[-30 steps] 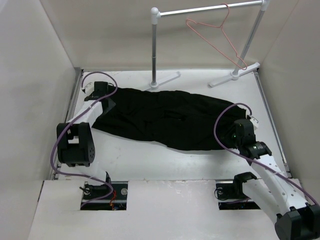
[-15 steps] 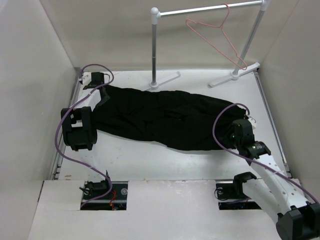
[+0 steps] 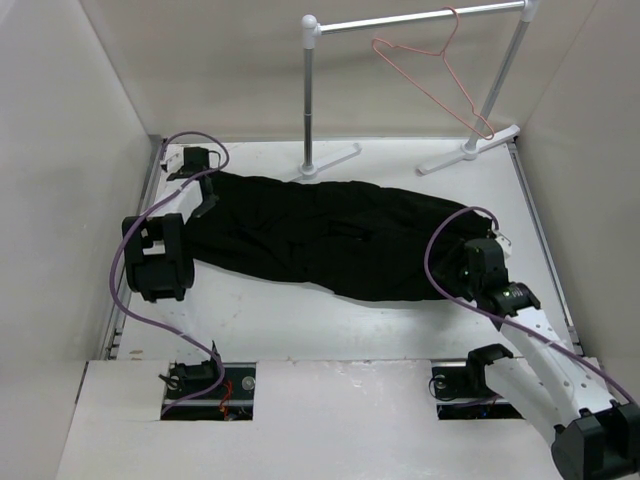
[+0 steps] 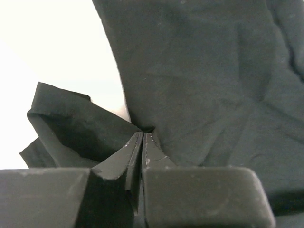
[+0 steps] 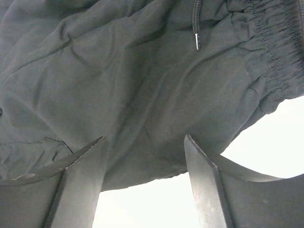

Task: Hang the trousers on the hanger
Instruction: Flatten out the trousers at the center of the board.

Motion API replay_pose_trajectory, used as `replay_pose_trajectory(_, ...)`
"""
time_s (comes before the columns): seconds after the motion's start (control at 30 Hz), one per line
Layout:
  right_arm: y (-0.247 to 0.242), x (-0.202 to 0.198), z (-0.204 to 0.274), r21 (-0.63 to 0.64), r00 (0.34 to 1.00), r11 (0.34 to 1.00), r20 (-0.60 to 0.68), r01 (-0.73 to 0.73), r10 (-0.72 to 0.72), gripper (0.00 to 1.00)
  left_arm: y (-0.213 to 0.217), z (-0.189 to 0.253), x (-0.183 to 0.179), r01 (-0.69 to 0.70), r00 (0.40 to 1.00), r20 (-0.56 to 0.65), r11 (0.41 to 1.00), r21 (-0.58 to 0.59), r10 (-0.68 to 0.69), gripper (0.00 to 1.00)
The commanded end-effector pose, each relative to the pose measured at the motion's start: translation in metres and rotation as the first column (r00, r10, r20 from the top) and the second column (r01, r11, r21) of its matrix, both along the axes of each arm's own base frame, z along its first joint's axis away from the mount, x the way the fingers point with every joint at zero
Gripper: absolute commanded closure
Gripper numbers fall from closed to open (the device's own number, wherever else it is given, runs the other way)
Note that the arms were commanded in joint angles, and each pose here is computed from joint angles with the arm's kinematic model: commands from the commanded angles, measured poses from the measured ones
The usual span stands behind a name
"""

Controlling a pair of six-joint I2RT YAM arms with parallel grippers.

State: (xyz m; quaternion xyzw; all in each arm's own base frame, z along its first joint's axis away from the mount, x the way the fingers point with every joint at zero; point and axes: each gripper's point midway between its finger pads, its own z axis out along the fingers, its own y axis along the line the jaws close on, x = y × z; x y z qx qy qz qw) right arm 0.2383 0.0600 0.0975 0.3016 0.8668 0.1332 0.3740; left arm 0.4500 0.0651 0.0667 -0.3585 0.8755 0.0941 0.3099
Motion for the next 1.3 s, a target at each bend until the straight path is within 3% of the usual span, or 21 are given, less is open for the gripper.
replay_pose_trajectory(0.0, -0.002, 0.013, 0.016, 0.021, 0.997, 1.000, 0.069, 0.020, -0.021, 0.28, 0.011, 0.027, -0.017, -0.039, 0.998, 0.044, 0.999, 0.014, 0.038, 1.00)
replay_pose_trajectory(0.1, -0.007, 0.021, 0.023, 0.018, 0.996, 0.999, 0.075, 0.048, -0.049, 0.26, 0.018, 0.071, -0.028, -0.089, 0.983, 0.159, 0.996, 0.011, 0.086, 1.00)
replay_pose_trajectory(0.2, -0.019, 0.027, 0.031, -0.006, 0.991, 0.995, 0.087, 0.101, -0.100, 0.32, 0.029, 0.130, -0.048, -0.150, 0.941, 0.306, 0.989, 0.003, 0.142, 1.00)
replay_pose_trajectory(0.37, -0.034, 0.028, 0.040, -0.017, 0.981, 0.987, 0.108, 0.162, -0.159, 0.66, 0.040, 0.210, -0.100, -0.240, 0.844, 0.487, 0.970, -0.030, 0.223, 1.00)
replay_pose_trajectory(0.43, -0.037, 0.025, 0.038, -0.011, 0.979, 0.985, 0.108, 0.173, -0.171, 0.69, 0.043, 0.225, -0.121, -0.260, 0.821, 0.516, 0.965, -0.039, 0.242, 1.00)
replay_pose_trajectory(0.5, -0.039, 0.021, 0.036, -0.012, 0.977, 0.982, 0.111, 0.186, -0.184, 0.66, 0.045, 0.237, -0.141, -0.276, 0.803, 0.537, 0.960, -0.050, 0.259, 1.00)
replay_pose_trajectory(0.63, -0.053, 0.014, 0.026, -0.033, 0.967, 0.970, 0.085, 0.242, -0.239, 0.40, 0.046, 0.230, -0.175, -0.300, 0.806, 0.523, 0.953, -0.045, 0.278, 0.99)
replay_pose_trajectory(0.7, -0.062, 0.012, 0.020, -0.029, 0.961, 0.962, 0.055, 0.273, -0.271, 0.31, 0.059, 0.207, -0.189, -0.354, 0.799, 0.508, 0.935, -0.034, 0.322, 0.98)
replay_pose_trajectory(0.83, -0.071, 0.010, 0.014, -0.015, 0.951, 0.951, 0.034, 0.308, -0.307, 0.26, 0.084, 0.127, -0.221, -0.483, 0.788, 0.404, 0.873, -0.065, 0.465, 0.98)
replay_pose_trajectory(0.93, -0.073, 0.006, 0.010, -0.029, 0.949, 0.948, 0.024, 0.316, -0.315, 0.26, 0.087, 0.097, -0.214, -0.508, 0.795, 0.335, 0.857, -0.088, 0.506, 0.99)
replay_pose_trajectory(1.17, -0.072, -0.006, -0.005, -0.051, 0.949, 0.948, -0.032, 0.313, -0.315, 0.22, 0.111, 0.160, -0.125, -0.442, 0.790, 0.436, 0.893, -0.081, 0.430, 0.99)
replay_pose_trajectory(1.27, -0.071, -0.006, -0.016, -0.064, 0.946, 0.950, -0.088, 0.307, -0.312, 0.27, 0.118, 0.166, -0.087, -0.408, 0.801, 0.446, 0.909, -0.082, 0.400, 0.99)
